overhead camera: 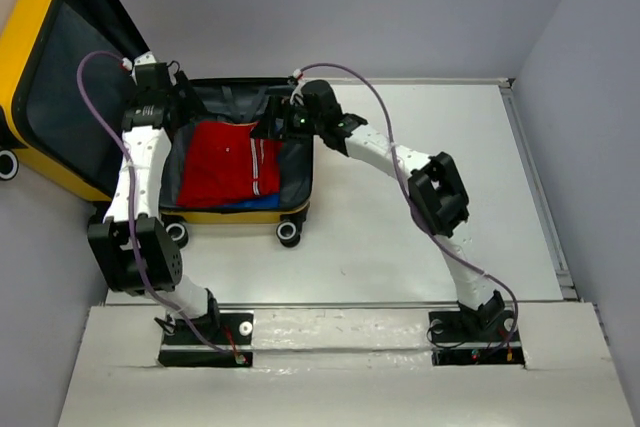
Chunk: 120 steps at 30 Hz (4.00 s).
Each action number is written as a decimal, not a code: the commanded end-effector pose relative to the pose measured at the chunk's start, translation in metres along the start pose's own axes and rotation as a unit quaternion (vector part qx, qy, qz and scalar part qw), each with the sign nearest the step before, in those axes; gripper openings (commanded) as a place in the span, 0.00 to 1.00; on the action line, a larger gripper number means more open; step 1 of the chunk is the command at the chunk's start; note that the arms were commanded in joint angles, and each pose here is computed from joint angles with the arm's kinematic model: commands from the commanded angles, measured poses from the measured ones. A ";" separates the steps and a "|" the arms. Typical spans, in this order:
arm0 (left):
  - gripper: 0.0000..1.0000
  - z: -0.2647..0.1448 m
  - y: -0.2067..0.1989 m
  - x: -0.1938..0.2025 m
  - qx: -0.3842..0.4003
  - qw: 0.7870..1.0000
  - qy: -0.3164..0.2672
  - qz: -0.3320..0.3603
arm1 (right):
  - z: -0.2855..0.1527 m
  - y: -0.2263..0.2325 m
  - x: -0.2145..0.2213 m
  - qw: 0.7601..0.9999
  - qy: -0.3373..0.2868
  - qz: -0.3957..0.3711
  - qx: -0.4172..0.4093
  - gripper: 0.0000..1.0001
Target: Pack the luggage
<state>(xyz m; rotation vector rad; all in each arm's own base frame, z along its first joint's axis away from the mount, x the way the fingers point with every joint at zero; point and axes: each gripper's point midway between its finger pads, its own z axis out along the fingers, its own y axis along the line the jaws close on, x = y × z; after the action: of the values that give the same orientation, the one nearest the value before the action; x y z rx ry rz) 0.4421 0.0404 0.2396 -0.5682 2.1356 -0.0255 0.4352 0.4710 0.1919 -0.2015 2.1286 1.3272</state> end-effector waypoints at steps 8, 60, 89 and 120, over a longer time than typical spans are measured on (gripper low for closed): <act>0.99 -0.178 -0.004 -0.061 0.036 0.972 -0.230 -0.037 | -0.030 0.033 -0.045 0.988 0.000 -0.141 0.058 0.97; 0.06 -0.169 0.119 -0.009 -0.270 0.909 -0.312 -0.051 | -0.080 -0.110 0.082 0.970 0.114 -0.104 0.186 0.07; 0.99 -0.413 -0.210 0.092 0.572 0.793 -0.162 0.131 | -0.207 -0.160 0.046 0.964 0.017 -0.065 0.256 0.07; 0.99 0.056 -0.172 -0.207 0.252 0.936 -0.246 -0.013 | -0.236 0.079 0.138 0.960 0.091 -0.262 0.040 0.07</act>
<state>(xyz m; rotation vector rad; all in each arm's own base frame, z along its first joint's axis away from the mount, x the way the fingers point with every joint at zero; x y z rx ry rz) 0.6383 -0.0321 0.3549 -0.3358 1.7434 -0.2610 0.2290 0.3009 0.2744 -0.6199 2.0057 0.9210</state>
